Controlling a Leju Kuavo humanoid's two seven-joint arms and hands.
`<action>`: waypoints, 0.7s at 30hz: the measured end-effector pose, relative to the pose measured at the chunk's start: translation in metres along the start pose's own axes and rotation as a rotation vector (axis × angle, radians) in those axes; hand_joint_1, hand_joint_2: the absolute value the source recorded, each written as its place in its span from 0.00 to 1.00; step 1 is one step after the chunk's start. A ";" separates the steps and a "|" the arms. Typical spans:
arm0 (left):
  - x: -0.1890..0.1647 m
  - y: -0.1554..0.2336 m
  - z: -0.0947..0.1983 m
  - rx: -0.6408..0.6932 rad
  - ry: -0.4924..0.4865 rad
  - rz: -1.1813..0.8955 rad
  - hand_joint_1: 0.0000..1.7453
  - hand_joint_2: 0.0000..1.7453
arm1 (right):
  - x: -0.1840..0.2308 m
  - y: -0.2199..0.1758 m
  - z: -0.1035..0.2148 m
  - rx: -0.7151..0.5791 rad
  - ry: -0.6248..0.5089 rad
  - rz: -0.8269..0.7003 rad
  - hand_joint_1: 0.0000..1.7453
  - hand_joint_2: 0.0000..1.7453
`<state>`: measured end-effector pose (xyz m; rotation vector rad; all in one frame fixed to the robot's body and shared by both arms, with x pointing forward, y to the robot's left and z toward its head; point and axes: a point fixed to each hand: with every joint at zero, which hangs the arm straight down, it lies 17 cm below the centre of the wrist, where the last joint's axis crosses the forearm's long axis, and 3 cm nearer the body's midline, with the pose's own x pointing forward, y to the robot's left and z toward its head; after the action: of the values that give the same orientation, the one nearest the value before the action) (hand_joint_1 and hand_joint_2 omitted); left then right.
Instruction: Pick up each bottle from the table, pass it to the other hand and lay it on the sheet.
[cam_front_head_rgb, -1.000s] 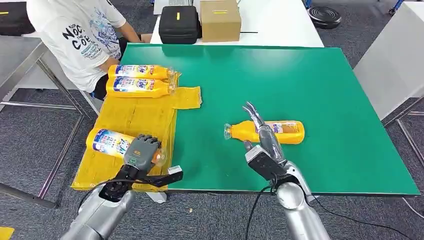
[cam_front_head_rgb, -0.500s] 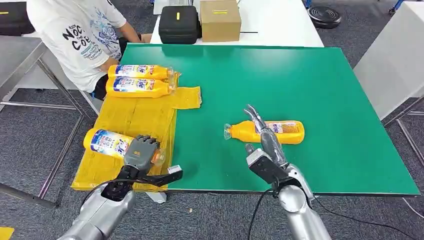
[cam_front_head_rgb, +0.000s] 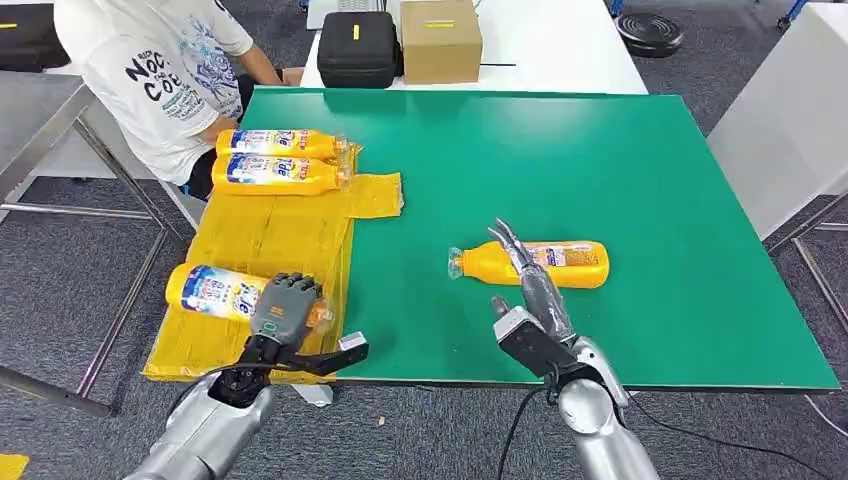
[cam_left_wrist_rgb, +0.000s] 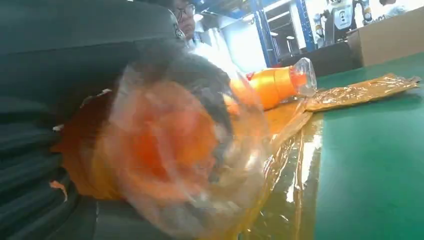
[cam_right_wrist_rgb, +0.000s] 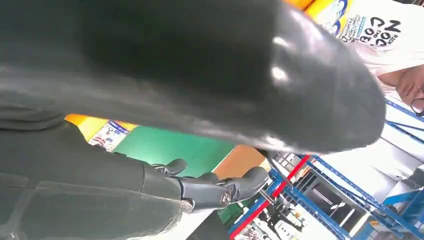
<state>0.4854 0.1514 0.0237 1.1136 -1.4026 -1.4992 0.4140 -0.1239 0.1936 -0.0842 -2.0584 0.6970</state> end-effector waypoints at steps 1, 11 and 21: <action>0.002 0.001 -0.001 0.000 -0.004 0.003 0.00 1.00 | 0.000 0.000 0.000 0.000 -0.001 0.001 0.00 0.00; 0.003 0.007 -0.008 0.001 -0.006 0.017 0.00 1.00 | 0.003 -0.004 0.001 0.004 0.001 0.005 0.00 0.00; 0.006 0.006 -0.008 -0.001 -0.014 0.019 0.00 1.00 | -0.001 0.001 0.009 0.012 0.018 -0.005 0.00 0.00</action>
<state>0.4908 0.1430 0.0295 1.0884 -1.4175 -1.4972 0.4076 -0.1273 0.1886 -0.0786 -2.0369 0.7031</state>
